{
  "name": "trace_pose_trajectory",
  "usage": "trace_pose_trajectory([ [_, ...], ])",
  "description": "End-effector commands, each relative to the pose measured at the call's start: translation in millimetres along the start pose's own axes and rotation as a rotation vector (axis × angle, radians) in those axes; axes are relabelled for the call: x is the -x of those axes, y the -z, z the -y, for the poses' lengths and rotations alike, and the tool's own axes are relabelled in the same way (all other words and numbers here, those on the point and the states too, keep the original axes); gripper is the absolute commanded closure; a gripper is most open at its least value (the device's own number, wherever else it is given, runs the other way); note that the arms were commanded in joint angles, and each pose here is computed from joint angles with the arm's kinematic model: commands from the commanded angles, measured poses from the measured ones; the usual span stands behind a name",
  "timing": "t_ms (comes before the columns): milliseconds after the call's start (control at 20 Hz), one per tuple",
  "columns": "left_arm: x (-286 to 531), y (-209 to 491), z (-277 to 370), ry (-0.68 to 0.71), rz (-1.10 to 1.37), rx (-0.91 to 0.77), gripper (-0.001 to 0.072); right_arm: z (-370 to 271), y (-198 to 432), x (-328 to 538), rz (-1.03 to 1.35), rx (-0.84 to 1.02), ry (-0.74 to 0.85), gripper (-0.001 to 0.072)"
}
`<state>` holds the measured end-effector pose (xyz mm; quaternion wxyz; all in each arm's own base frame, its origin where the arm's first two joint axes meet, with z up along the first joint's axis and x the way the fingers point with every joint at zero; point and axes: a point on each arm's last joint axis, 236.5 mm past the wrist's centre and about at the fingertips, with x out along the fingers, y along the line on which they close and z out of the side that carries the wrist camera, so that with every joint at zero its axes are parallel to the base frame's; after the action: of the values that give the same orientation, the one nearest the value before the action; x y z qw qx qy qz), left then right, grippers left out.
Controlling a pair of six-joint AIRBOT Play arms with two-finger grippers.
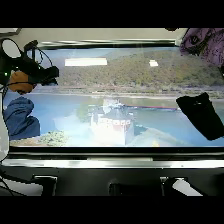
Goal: Fold the clothes and pants, and hang the long-sleeved shirts on hangers.
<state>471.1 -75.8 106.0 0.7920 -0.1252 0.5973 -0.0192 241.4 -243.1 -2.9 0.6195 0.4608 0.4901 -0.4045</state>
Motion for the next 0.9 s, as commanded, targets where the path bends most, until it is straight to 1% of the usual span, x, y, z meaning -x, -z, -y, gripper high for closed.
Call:
trace_pose_trajectory([
  [0,-0.3,0.1,0.0,0.000,-0.001,0.000,0.0689,43.1,28.9,-26.1,-0.041,0.007,0.108,0.0683],
  [200,-0.3,0.1,0.0,0.000,-0.001,0.000,0.0689,67.5,39.7,-34.0,-0.071,0.030,0.197,0.0683],
  [700,-0.3,0.0,0.2,0.000,0.000,0.000,0.0689,97.3,35.8,-26.2,-0.065,0.074,0.327,0.0681],
  [750,-0.3,0.0,0.1,0.000,0.000,0.000,0.0689,99.7,35.7,-25.4,-0.065,0.078,0.338,0.0647],
  [800,-0.3,0.0,0.1,0.000,0.000,0.000,0.0689,102.4,36.7,-24.3,-0.072,0.088,0.350,0.0546],
  [850,-0.3,0.0,0.1,0.000,0.000,0.000,0.0689,107.1,37.3,-22.2,-0.079,0.108,0.370,0.0368],
])
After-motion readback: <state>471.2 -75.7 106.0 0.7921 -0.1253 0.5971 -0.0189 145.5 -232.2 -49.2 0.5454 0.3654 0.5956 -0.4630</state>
